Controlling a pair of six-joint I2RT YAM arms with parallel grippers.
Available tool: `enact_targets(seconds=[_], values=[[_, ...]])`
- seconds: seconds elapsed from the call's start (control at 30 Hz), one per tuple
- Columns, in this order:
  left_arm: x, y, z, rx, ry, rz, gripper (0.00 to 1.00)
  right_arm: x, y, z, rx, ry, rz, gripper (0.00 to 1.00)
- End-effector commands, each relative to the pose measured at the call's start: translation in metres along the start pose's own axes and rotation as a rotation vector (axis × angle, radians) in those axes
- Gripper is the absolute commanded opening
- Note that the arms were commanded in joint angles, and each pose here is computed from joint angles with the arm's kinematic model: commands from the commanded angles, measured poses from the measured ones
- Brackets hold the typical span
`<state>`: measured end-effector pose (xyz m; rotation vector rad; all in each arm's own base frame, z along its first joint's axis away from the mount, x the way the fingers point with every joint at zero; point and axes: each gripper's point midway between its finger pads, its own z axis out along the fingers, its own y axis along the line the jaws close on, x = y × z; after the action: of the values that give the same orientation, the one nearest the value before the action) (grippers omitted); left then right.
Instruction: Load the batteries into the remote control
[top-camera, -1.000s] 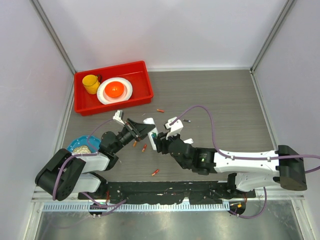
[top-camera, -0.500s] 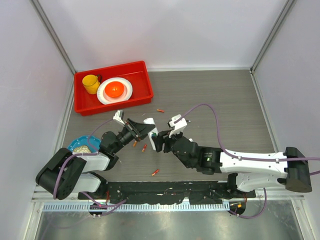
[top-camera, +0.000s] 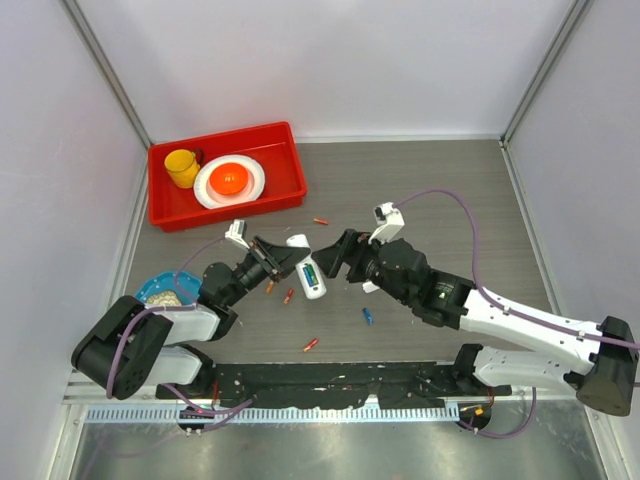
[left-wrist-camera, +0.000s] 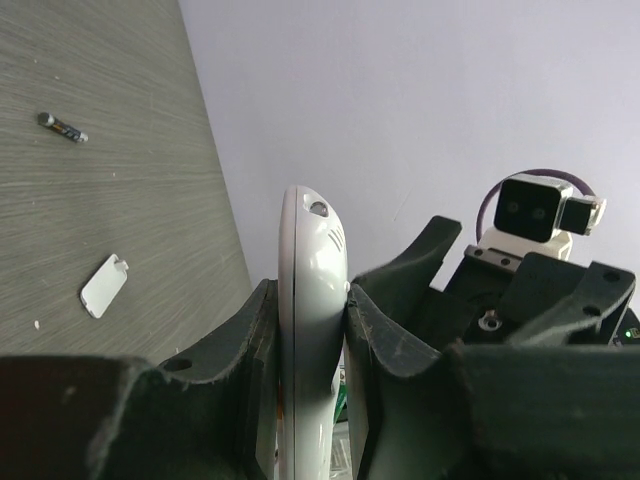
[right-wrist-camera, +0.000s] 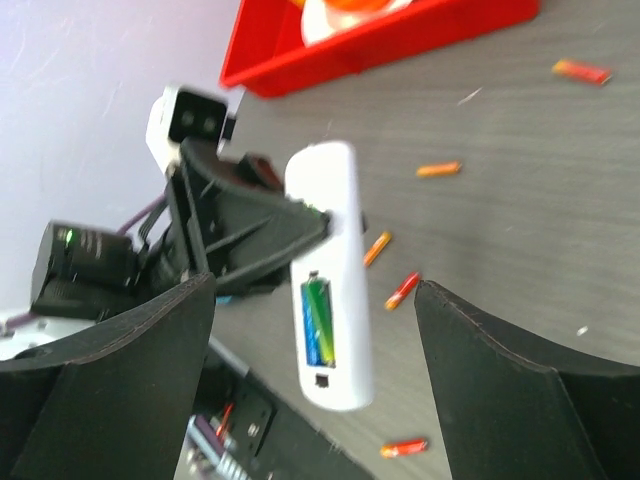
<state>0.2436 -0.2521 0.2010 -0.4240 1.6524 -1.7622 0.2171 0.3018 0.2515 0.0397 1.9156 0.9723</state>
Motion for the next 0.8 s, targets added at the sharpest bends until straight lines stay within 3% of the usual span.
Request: enact_targets(seconds=[0.0, 0.23, 0.5, 0.77], values=[[-0.016, -0.076, 0.000, 0.297, -0.076, 0.133, 0.00, 0.023, 0.027, -0.005, -0.111, 0.159, 0.091, 0.87], [-0.016, -0.081, 0.001, 0.310, -0.072, 0.128, 0.00, 0.046, 0.014, 0.008, -0.092, 0.233, 0.113, 0.87], [-0.016, -0.082, 0.000, 0.312, -0.072, 0.134, 0.00, 0.037, 0.007, 0.017, -0.139, 0.173, 0.259, 0.87], [-0.014, -0.080, 0.000, 0.309, -0.064, 0.135, 0.00, 0.033, 0.007, 0.024, -0.153, 0.161, 0.277, 0.87]])
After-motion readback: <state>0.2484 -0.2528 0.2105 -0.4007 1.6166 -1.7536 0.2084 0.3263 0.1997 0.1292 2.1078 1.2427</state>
